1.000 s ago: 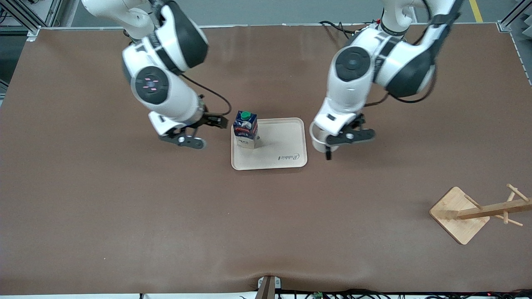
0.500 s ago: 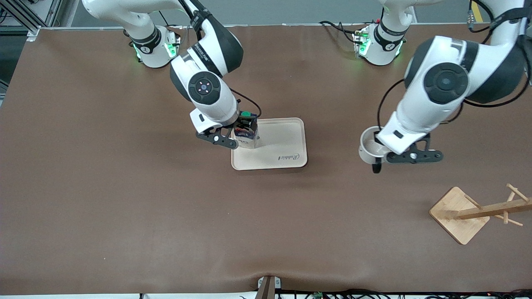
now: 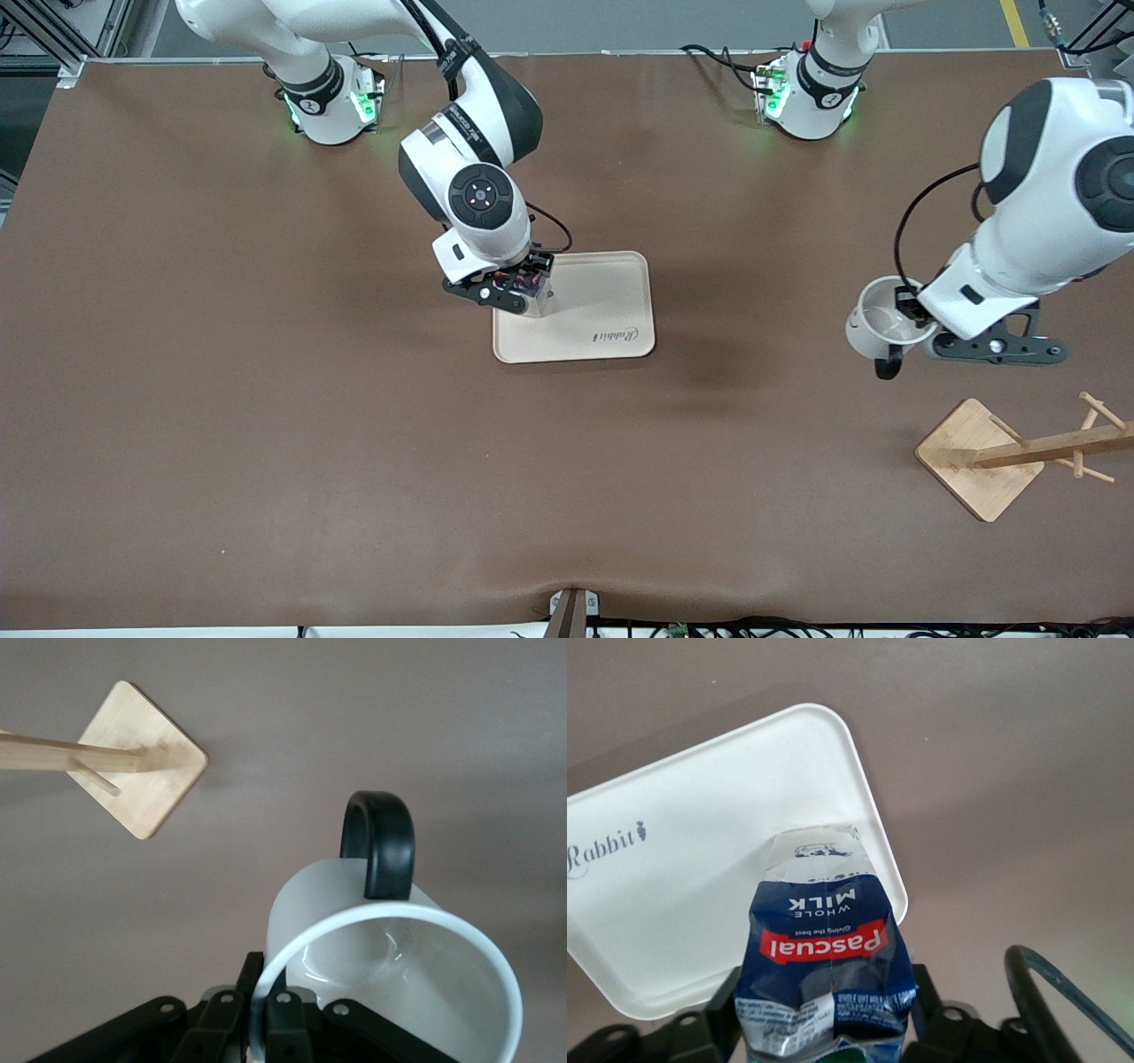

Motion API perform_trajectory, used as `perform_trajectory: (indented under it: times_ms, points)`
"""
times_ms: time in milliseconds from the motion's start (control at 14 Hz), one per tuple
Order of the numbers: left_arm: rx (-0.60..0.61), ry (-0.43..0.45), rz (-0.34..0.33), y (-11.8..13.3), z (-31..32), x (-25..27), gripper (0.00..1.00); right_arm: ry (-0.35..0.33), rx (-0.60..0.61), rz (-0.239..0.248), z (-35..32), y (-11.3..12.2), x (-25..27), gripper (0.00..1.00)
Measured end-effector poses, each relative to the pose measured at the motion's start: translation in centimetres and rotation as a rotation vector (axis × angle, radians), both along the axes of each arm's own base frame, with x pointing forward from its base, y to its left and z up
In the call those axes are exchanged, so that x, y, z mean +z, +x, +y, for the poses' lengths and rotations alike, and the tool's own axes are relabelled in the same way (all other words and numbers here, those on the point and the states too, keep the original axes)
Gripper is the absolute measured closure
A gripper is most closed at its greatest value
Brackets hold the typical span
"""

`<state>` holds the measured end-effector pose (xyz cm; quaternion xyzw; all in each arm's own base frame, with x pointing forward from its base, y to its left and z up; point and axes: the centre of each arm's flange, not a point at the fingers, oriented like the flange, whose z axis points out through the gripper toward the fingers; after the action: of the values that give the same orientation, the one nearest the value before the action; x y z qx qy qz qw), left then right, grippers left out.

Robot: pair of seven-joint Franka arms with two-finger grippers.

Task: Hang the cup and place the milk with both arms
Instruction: 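Carry the mug toward the stand while the right gripper lifts the milk carton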

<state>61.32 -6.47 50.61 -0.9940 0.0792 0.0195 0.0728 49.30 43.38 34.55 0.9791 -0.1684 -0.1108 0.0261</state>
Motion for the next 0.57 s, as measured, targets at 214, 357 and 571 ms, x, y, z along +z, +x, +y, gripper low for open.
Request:
perform_trajectory:
  times_ms: [214,357,571]
  points:
    - [-0.025,-0.004,-0.008,0.4,3.2,1.0,0.95,-0.004,-0.061,-0.015,-0.3,0.7,0.9,0.37]
    - [-0.036,-0.005,-0.012,0.6,4.9,1.4,0.95,-0.012,-0.091,-0.007,-1.8,2.2,3.1,0.37]
    - [-0.067,-0.022,-0.026,1.1,8.4,2.6,0.95,-0.024,-0.112,0.046,-8.0,6.1,9.0,0.45]
